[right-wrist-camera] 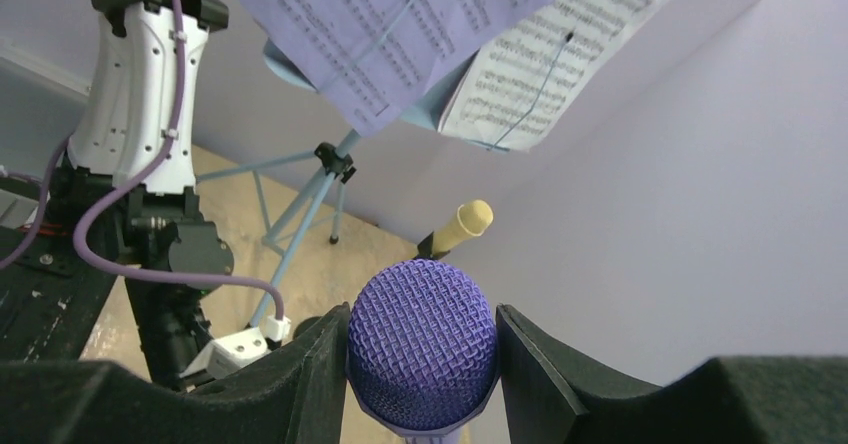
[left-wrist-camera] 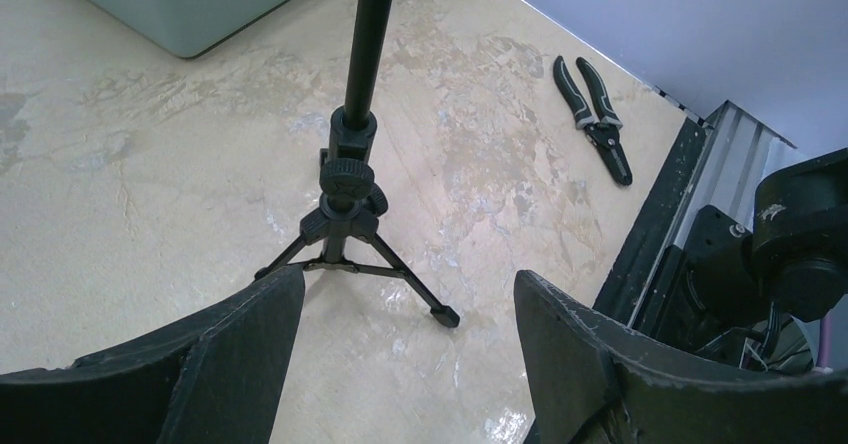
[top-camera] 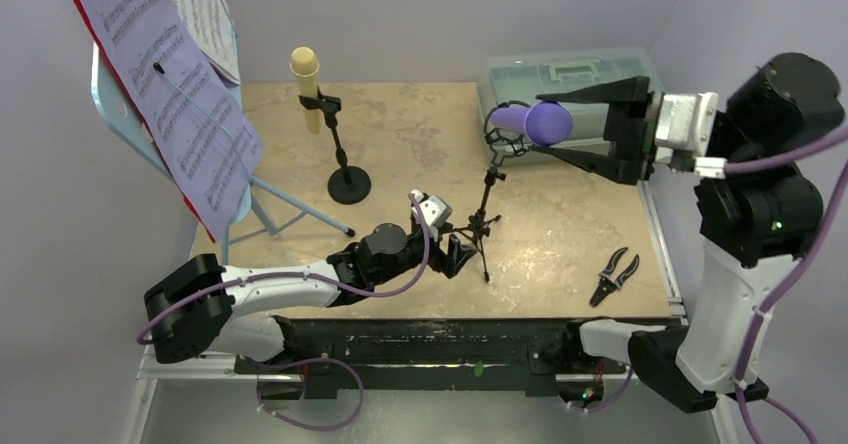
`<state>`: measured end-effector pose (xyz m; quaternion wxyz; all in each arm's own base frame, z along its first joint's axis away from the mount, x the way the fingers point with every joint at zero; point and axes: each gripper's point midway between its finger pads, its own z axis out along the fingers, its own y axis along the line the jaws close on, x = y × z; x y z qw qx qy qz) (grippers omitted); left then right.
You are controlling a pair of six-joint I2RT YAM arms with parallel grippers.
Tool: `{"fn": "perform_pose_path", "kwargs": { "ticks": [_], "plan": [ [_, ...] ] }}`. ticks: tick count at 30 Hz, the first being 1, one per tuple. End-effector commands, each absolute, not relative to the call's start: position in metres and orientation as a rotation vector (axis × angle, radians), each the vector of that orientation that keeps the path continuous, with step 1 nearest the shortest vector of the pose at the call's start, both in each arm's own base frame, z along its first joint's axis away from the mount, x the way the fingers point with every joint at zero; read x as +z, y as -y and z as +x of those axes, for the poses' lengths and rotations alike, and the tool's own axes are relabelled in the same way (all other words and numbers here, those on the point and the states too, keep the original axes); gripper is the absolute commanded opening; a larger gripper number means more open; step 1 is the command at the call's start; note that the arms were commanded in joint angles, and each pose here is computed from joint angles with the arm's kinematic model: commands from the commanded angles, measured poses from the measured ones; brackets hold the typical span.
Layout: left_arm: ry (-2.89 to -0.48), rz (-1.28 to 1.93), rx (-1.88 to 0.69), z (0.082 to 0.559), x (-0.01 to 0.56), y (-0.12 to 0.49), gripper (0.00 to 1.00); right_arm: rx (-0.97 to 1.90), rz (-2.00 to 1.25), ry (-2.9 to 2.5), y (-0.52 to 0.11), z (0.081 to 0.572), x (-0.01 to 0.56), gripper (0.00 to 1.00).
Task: Pack up the instrument practice props
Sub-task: Pick up the microphone from the microphone stand, then place the microphone at the center of the board.
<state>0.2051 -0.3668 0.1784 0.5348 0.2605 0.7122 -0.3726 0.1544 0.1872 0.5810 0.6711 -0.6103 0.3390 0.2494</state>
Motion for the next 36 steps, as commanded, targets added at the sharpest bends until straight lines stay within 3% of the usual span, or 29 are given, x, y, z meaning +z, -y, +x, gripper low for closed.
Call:
{"fn": "perform_pose_path", "kwargs": {
  "ticks": [1,10,17,23,36],
  "plan": [
    [-1.665,0.608,-0.880,0.210,0.191,0.367,0.76,0.571,-1.320,-0.747,-0.179,0.119,0.607,0.00],
    [-1.675,0.605,-0.831,0.211,0.185,0.355,0.77,0.168,-0.788,-1.014,-0.111,0.196,0.638,0.00],
    [-1.713,0.575,-0.814,0.211,0.179,0.348,0.80,0.062,-0.475,-1.115,-0.065,0.224,0.635,0.00],
    [-1.749,0.482,-0.799,0.213,0.175,0.334,1.00,0.107,-0.342,-1.260,-0.050,0.254,0.575,0.00],
    [-1.751,0.575,-0.875,0.195,0.167,0.339,0.99,0.259,-0.225,-1.466,-0.043,0.289,0.454,0.00]
  ]
}}
